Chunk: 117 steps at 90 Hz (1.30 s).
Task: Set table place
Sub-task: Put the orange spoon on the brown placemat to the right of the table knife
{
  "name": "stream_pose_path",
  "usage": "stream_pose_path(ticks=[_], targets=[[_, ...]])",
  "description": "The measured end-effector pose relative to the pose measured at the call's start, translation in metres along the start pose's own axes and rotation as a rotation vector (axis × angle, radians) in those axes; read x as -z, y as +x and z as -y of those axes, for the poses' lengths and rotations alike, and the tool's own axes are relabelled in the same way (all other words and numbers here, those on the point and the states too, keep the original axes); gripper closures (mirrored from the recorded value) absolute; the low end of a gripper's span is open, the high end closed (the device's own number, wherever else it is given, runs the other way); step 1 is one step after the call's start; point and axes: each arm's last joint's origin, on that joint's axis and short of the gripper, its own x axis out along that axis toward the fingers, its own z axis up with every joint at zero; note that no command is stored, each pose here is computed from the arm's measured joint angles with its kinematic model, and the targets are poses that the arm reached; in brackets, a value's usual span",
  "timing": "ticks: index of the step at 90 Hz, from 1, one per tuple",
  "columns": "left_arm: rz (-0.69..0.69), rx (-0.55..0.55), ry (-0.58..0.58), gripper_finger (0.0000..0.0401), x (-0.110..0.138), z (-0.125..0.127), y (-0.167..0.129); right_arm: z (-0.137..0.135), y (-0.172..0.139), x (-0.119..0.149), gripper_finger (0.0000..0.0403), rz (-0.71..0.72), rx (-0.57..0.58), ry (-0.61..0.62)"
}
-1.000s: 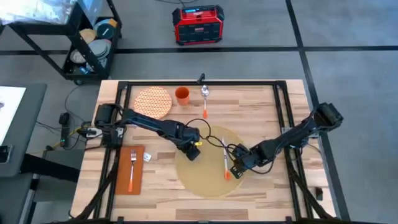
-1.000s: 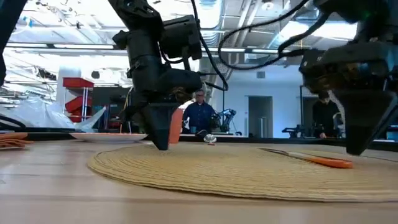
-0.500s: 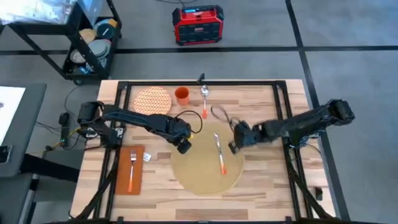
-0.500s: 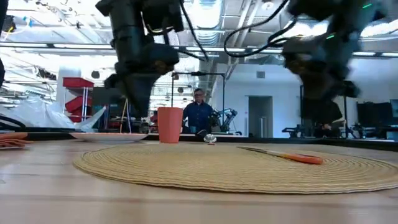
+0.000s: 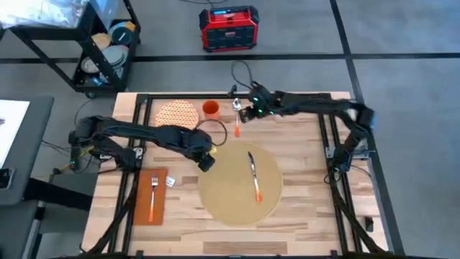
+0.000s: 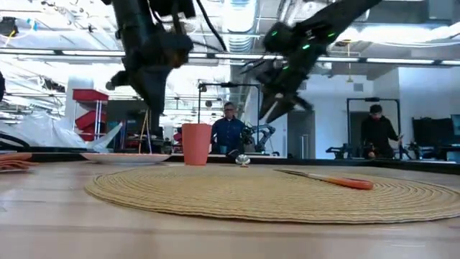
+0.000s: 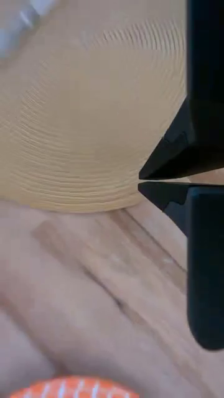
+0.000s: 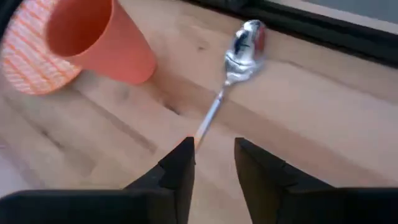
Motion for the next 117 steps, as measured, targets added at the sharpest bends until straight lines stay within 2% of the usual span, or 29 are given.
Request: stream_pose_path(ticks=[10, 30, 46, 69, 94, 117], targets=[[0.082, 0.063, -0.071, 0.0401, 0.006, -0.023, -0.023, -0.012, 0.027, -0.015, 0.0274, -0.033, 0.02, -0.013], [0.262, 0.199, -0.223, 0.0401, 0.018, -0.059, -0.052, -0.016, 0.064, -0.021, 0.0257, -0.15, 0.081, 0.029], [0.333, 0.205, -0.29, 0.0401, 0.024, -0.08, -0.063, -0.018, 0.08, -0.018, 0.0246, -0.22, 0.087, 0.066], [0.365, 0.181, -0.271, 0.0401, 0.023, -0.09, -0.067, -0.008, 0.087, -0.008, 0.0239, -0.329, 0.151, 0.12], [0.376, 0.156, -0.237, 0.0401, 0.021, -0.094, -0.067, -0.001, 0.093, -0.012, 0.024, -0.313, 0.147, 0.141], [0.376, 0.136, -0.245, 0.0401, 0.02, -0.098, -0.066, 0.001, 0.095, -0.016, 0.0256, -0.324, 0.092, 0.199]])
